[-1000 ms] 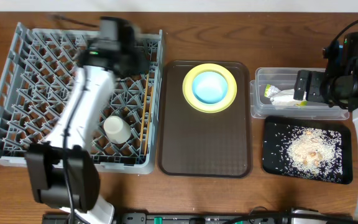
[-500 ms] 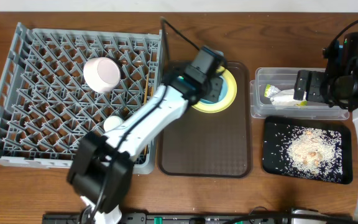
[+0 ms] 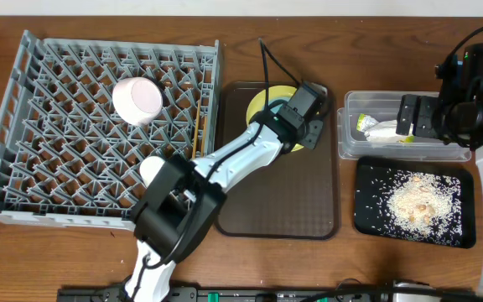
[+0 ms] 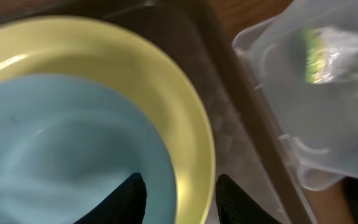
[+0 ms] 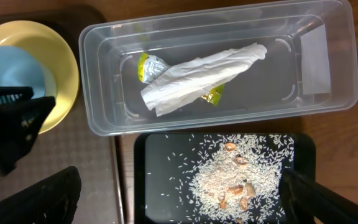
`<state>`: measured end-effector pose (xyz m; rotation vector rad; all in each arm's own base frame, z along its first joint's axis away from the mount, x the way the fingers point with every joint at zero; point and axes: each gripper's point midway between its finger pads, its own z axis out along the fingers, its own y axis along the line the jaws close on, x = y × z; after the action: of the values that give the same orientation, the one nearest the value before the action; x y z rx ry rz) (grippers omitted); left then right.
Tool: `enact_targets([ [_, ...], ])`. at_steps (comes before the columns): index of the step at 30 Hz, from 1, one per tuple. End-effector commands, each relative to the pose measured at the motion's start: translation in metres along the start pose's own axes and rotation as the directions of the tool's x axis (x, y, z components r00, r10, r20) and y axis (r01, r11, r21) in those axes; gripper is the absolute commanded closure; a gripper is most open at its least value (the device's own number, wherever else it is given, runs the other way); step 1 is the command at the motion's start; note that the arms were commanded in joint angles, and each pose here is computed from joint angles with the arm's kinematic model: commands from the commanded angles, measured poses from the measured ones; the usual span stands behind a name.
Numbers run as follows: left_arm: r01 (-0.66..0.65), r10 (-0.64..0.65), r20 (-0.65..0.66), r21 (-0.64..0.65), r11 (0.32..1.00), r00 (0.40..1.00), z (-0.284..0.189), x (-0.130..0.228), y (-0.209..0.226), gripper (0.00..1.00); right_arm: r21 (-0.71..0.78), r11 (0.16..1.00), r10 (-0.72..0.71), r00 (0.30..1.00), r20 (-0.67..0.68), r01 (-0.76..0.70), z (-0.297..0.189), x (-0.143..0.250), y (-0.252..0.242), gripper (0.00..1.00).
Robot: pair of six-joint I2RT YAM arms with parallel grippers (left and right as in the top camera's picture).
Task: Sort waste into correct bins and load items into the dishwasher
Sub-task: 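Reach the left gripper to the blue bowl on the yellow plate, then carry the blue bowl into the rack beside the pink bowl, release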
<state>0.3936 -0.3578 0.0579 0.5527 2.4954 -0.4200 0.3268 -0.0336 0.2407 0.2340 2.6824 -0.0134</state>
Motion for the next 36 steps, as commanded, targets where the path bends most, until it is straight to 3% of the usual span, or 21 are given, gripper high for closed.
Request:
enact_targets([
  [1,-0.005,0.004,-0.021,-0.031,1.000,1.000,0.012,0.009,0.008,0.64,0.004,1.000,0.022,1.000,0.000,-0.022,0.000,-0.001,-0.003,0.01],
  [8,-0.024,0.024,0.004,-0.107,0.994,1.000,0.012,0.004,0.021,0.92,0.004,1.000,0.022,1.000,0.000,-0.022,0.000,-0.001,-0.003,0.01],
  [13,-0.017,0.023,0.070,-0.086,0.996,0.997,-0.013,-0.020,0.014,0.92,0.004,1.000,0.022,1.000,0.000,-0.022,0.000,-0.001,-0.003,0.01],
  [18,-0.006,0.011,0.259,-0.021,1.000,0.966,-0.098,-0.077,-0.004,0.93,0.004,1.000,0.022,1.000,0.000,-0.022,0.000,-0.001,-0.003,0.01],
  [21,0.037,-0.045,0.411,0.028,0.999,0.910,-0.179,-0.115,0.000,0.93,0.004,1.000,0.022,1.000,0.000,-0.022,0.000,-0.001,-0.003,0.01],
  [25,0.083,-0.165,0.455,0.194,0.977,0.875,-0.237,-0.132,0.016,0.92,0.004,1.000,0.022,1.000,0.000,-0.022,0.000,-0.001,-0.003,0.01],
  [29,0.222,-0.385,0.366,0.414,0.883,0.847,-0.267,-0.136,0.059,0.92,0.004,1.000,0.022,1.000,0.000,-0.022,0.000,-0.001,-0.003,0.01],
  [36,0.394,-0.635,0.136,0.680,0.618,0.761,-0.282,-0.139,0.149,0.92,0.004,1.000,0.022,1.000,0.000,-0.022,0.000,-0.001,-0.003,0.01],
])
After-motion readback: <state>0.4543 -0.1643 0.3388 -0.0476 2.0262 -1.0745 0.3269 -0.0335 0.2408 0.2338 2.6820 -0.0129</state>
